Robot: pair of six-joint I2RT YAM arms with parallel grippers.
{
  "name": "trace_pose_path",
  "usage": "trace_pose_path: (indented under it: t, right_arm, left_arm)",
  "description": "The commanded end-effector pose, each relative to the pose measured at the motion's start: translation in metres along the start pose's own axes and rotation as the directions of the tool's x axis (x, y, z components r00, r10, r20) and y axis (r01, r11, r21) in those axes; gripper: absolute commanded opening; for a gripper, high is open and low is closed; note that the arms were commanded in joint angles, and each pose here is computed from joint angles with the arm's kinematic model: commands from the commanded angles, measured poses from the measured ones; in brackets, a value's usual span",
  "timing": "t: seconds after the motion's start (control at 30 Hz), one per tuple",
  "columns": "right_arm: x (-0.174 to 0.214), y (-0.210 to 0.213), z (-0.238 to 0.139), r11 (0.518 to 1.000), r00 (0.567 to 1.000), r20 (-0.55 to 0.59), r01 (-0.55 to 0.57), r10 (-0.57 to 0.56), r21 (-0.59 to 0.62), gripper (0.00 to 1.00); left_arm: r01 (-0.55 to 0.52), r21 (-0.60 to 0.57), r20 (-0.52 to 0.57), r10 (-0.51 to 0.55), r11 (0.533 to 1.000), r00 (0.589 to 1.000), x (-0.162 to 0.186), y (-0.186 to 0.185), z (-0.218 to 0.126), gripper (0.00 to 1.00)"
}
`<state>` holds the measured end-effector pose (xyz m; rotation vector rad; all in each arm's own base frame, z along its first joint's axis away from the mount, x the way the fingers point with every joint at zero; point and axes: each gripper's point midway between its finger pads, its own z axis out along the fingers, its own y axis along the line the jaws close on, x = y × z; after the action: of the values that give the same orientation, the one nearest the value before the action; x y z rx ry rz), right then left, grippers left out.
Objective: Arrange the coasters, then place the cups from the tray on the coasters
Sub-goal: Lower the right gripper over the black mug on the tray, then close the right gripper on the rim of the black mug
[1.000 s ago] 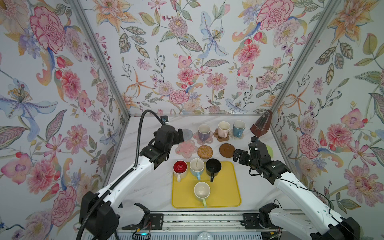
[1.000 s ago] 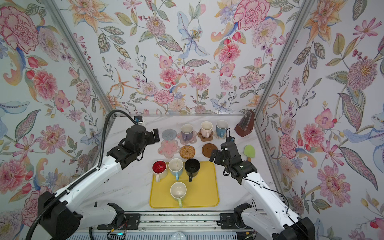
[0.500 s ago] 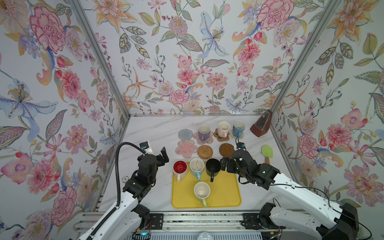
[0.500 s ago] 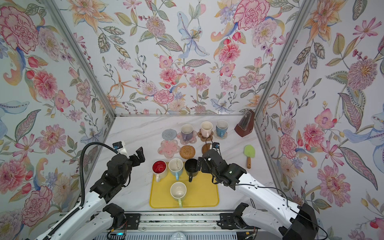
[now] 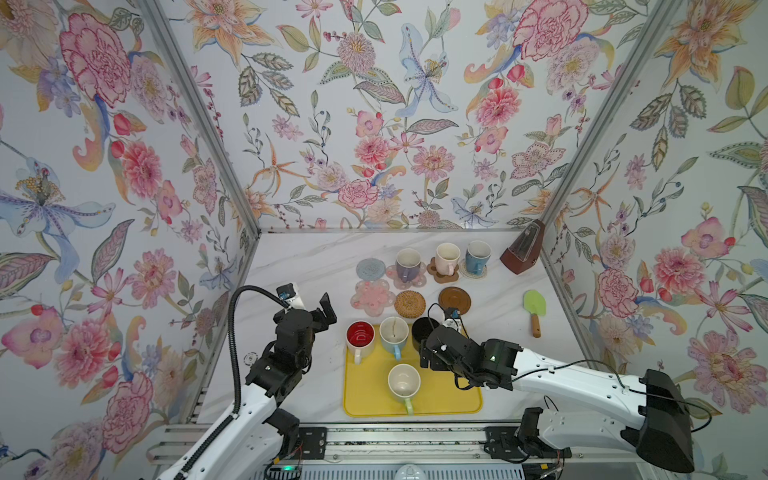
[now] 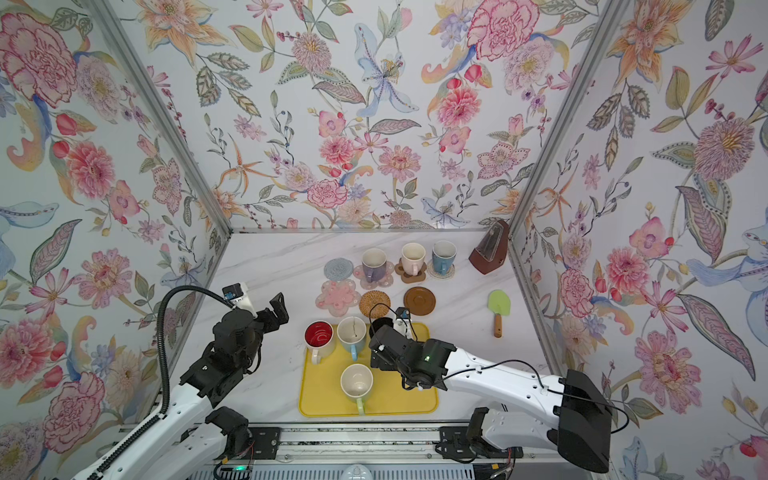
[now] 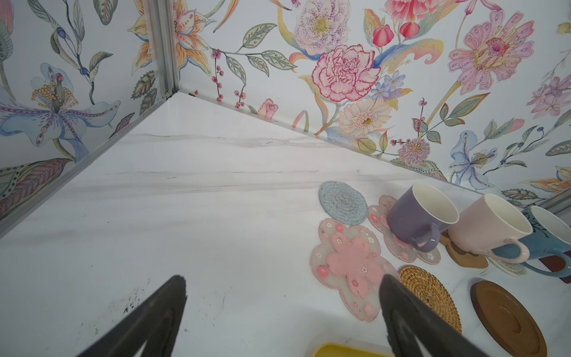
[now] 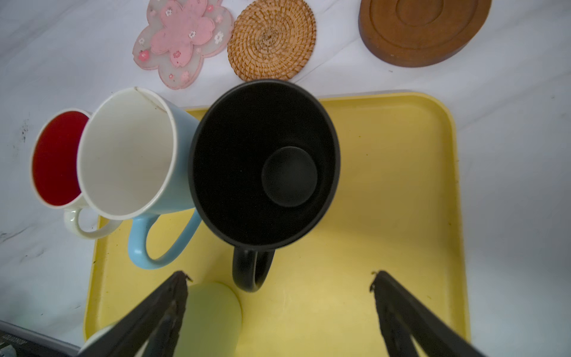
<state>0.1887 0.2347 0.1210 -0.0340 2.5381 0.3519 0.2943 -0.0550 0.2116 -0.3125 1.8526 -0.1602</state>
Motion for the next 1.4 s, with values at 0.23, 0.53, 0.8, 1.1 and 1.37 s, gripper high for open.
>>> trace_pose_path:
  t: [0.23,0.53,0.8,1.1,1.37]
  right_arm:
    - [0.004,0.002,0.016,0.999,1.0,-0.005,0.014,-0.014,0.048,0.89]
    - [0.007,0.005,0.031,0.996,0.999,-0.018,0.032,-0.031,0.083,0.68]
    - [0.008,-0.006,0.032,0.993,0.999,-0.016,0.041,-0.04,0.109,0.49]
    - [0.011,-0.007,0.037,0.992,0.998,-0.029,0.054,-0.051,0.112,0.47]
    - [0.012,-0.006,0.047,0.99,0.997,-0.035,0.066,-0.062,0.125,0.42]
  left_arm:
    - [0.036,-0.029,0.013,-0.036,0.999,0.999,0.002,0.01,-0.001,0.99]
    - [0.042,-0.025,0.015,-0.042,0.999,0.999,0.003,0.011,-0.002,0.99]
    - [0.043,-0.024,0.014,-0.042,0.999,0.999,0.004,0.011,-0.001,0.99]
    - [0.046,-0.032,0.006,-0.046,0.998,0.999,0.005,0.012,0.0,0.99]
    - [0.048,-0.034,0.007,-0.048,0.998,0.999,0.004,0.013,-0.002,0.99]
